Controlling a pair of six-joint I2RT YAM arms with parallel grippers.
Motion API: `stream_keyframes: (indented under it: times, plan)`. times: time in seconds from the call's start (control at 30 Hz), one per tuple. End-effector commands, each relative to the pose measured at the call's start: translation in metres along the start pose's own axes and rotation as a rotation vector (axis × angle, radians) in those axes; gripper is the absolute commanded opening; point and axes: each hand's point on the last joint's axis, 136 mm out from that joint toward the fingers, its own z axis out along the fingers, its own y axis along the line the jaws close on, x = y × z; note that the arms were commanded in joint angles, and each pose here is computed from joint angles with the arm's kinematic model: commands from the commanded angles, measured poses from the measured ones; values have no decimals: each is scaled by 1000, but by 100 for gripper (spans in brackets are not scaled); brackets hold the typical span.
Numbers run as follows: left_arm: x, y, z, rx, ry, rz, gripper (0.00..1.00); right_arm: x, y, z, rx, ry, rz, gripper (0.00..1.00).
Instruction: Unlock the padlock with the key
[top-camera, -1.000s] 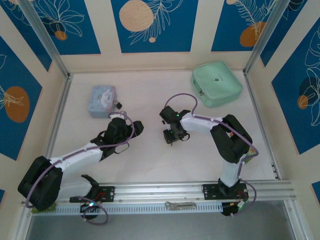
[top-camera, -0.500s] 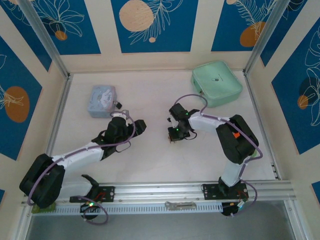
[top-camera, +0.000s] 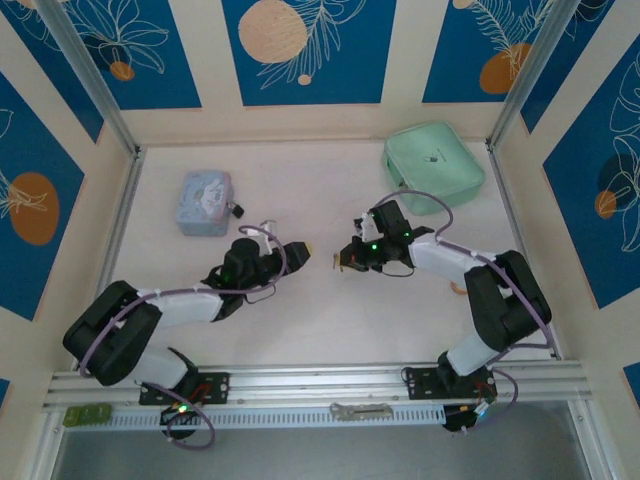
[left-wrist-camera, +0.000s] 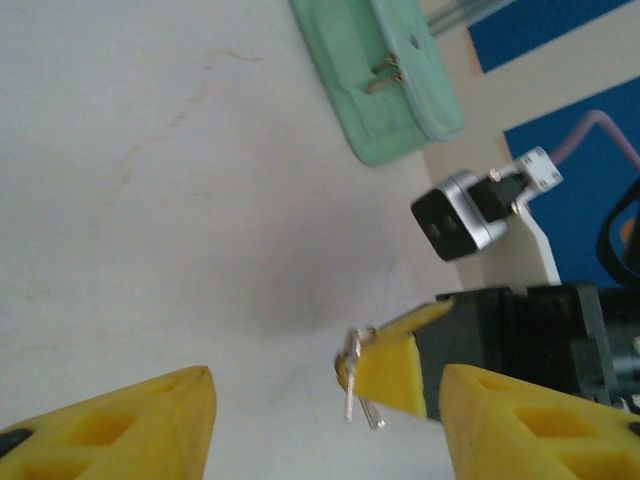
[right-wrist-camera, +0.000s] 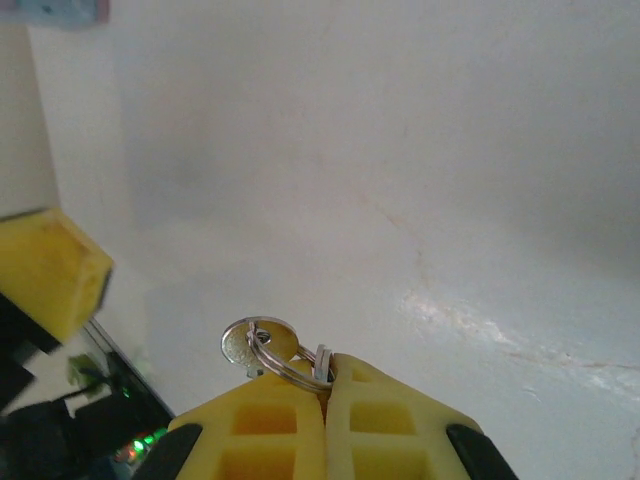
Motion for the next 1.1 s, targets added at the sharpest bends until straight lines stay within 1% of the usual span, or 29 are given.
stream_keyframes:
  times: [0.0,0.1,0.2,0.43,0.57,1.07]
  plan:
    - [5,-31,6,145,11,51,57,-13,18,-9,-48,-85,140,0]
    - [13,-38,14,172,41,75,55,-18,23,-13,-42,-127,180,0]
    - [16,-40,19,181,48,87,50,-20,23,-18,-41,-156,221,0]
    - [20,-50,30,220,82,119,45,-19,27,-19,-73,-153,247,0]
    - [23,-51,38,233,100,120,35,-19,31,-21,-95,-151,249,0]
    - [26,-38,51,181,116,163,30,-18,38,-30,-142,-150,254,0]
